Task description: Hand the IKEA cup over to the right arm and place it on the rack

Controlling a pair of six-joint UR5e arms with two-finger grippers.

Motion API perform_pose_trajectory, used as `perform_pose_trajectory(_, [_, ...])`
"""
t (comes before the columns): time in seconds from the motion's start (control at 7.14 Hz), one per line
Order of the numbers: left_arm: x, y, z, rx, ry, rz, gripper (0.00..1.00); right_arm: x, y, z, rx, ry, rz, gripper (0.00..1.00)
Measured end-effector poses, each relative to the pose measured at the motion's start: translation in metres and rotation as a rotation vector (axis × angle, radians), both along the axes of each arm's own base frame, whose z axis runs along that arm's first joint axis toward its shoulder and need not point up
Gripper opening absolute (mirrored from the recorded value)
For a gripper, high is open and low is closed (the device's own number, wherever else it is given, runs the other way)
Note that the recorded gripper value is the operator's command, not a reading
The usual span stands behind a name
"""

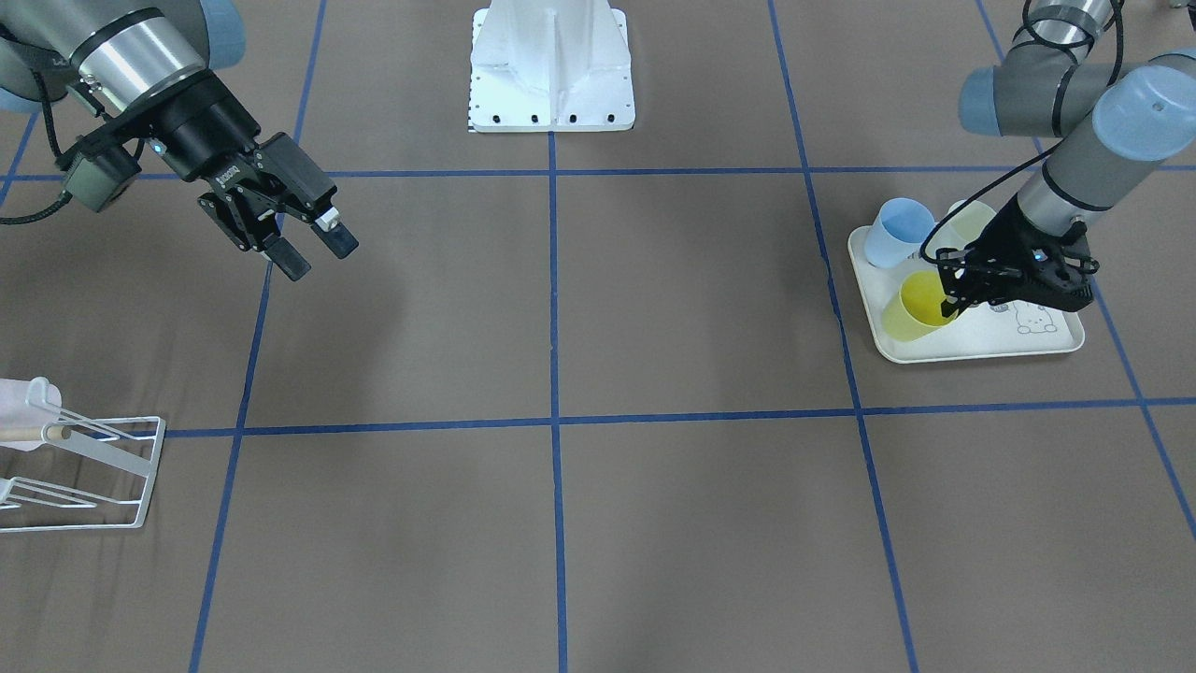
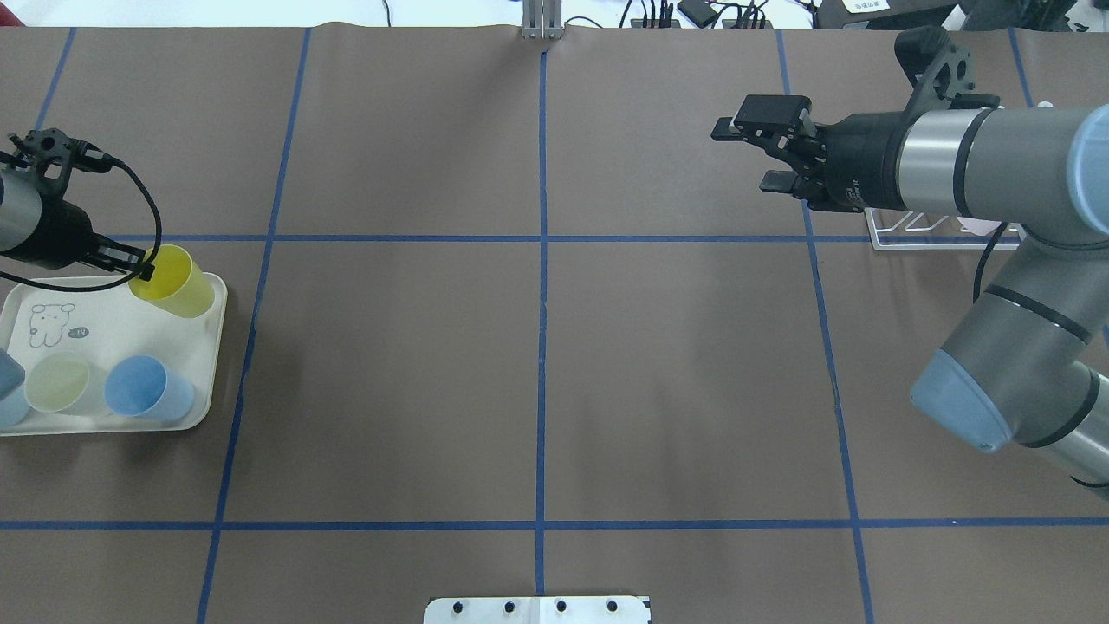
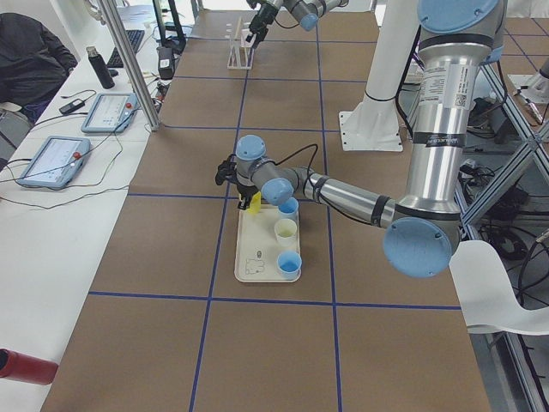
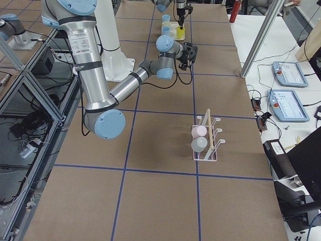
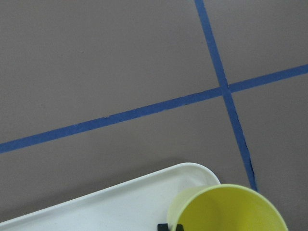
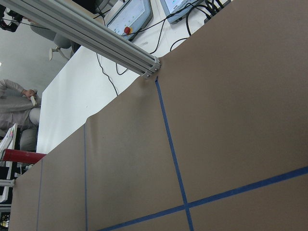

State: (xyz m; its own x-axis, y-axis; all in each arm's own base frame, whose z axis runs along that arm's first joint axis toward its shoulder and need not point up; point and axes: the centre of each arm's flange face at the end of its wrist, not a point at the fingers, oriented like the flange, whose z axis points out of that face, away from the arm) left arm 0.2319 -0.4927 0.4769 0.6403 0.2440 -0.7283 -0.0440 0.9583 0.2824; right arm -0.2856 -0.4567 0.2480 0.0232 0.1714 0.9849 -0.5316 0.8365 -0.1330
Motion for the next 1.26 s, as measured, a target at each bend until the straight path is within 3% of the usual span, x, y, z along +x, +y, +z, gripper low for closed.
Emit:
perform_pose_trajectory(0.28, [-0.025, -0.018, -0.044, -0.015, -0.002, -0.067, 0.00, 0.001, 0.003, -0.006, 0.011, -0.010, -0.002, 1.00])
perform_pose_trajectory(0.56, [-0.016, -0.050, -0.101, -0.068, 0.074, -0.179, 0.00, 0.003, 0.005, -0.010, 0.028, -0.031, -0.003, 1.00])
perform_pose_trajectory(0.98, [0.042, -0.071, -0.198, -0.207, 0.318, -0.326, 0.00, 0.004, 0.004, -0.014, 0.001, -0.090, 0.048, 1.00])
perform_pose_trajectory(1.26, [0.078, -0.057, -0.226, -0.276, 0.523, -0.419, 0.00, 0.002, 0.006, -0.016, 0.004, -0.168, 0.076, 1.00])
